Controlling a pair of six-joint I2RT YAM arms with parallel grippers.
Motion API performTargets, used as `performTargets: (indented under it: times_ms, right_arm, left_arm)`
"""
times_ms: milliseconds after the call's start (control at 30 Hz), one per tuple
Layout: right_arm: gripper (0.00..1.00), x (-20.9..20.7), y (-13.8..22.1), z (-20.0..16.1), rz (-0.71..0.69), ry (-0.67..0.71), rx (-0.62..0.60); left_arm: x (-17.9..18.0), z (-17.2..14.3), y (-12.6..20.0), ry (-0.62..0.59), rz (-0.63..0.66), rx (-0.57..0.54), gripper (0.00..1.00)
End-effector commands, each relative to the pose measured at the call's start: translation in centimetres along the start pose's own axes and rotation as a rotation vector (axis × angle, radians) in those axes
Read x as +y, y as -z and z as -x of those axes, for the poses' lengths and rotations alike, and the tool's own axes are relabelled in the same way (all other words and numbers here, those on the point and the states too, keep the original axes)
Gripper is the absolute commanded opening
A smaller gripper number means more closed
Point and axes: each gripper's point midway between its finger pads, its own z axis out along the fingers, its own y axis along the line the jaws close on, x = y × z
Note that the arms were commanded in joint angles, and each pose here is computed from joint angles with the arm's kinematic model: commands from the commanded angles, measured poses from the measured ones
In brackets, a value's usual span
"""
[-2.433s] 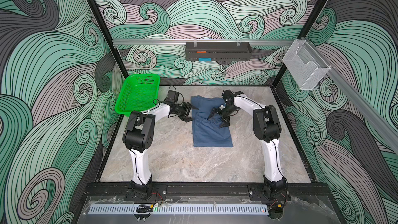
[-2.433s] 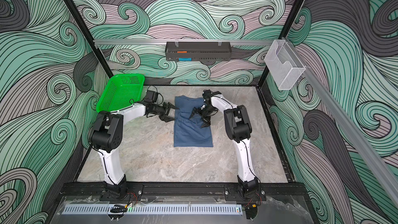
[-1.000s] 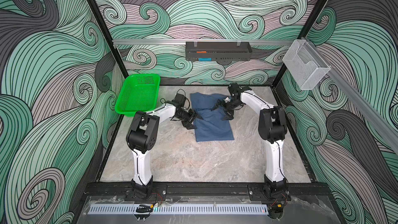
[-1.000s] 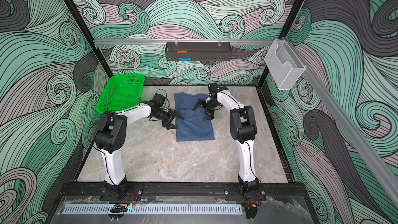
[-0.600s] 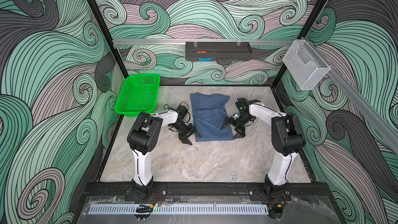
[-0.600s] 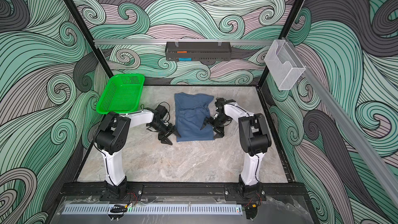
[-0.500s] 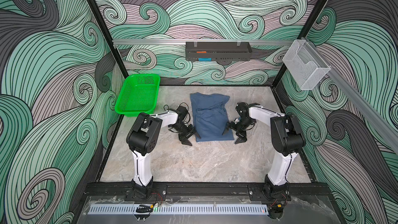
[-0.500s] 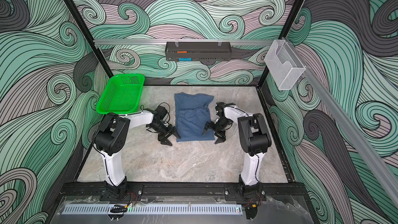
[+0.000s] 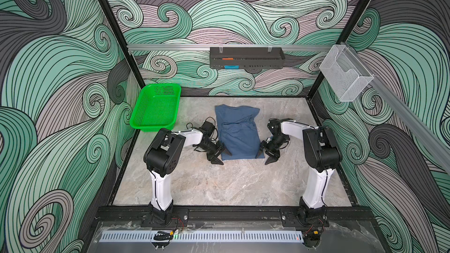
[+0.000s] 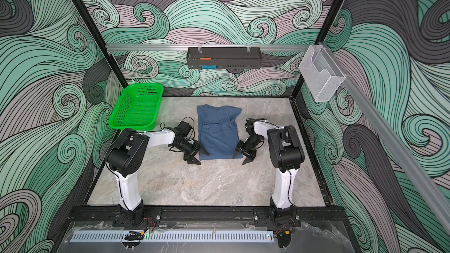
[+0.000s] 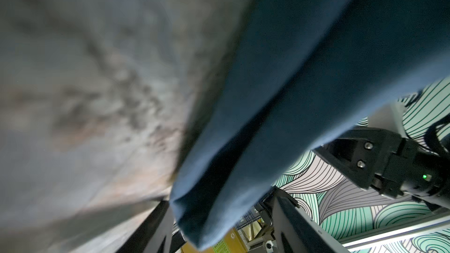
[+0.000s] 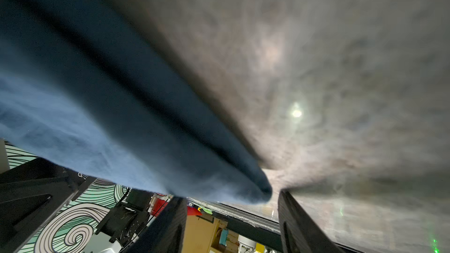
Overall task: Fold and stack t-shirts
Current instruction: Fold the T-shirt.
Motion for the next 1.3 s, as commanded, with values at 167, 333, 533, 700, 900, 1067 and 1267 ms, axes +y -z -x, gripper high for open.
performTargets:
  times_ms: [167,333,533,700,900,1067,1267]
  right_arm:
    - [0.64,0.0,-0.6,5.8,-0.033,0.029,-0.102]
    - [0.57,0.8,0.0,7.0,-0.022,0.029,-0.108]
    - [0.05,1.8,-0.3,7.7,0.009,0.030,-0.084]
    - [0.00,2.3,0.5,6.3,0.047,0.034,-0.074]
    - [0.00,2.5,1.1,2.0,0.069,0.069,-0.062]
    - [0.00,1.4,0.3,-2.5,0.046,0.111,-0.039]
    - [0.00,-1.4,0.1,-8.8,0.012,0.156,-0.055]
  left_arm:
    - [5.1,4.5,-2.2,0.098,0.185,-0.128,0.66]
    - [5.2,5.1,-1.5,0.114,0.185,-0.140,0.47]
    - [5.9,5.3,-0.9,0.131,0.199,-0.129,0.00]
    - [5.4,4.4,-0.1,0.111,0.193,-0.116,0.00]
    - [4.8,1.6,1.5,0.076,0.194,-0.115,0.00]
    - [5.1,-2.1,1.6,0.040,0.207,-0.102,0.00]
    - [5.5,-7.5,1.9,-0.002,0.215,-0.119,0.00]
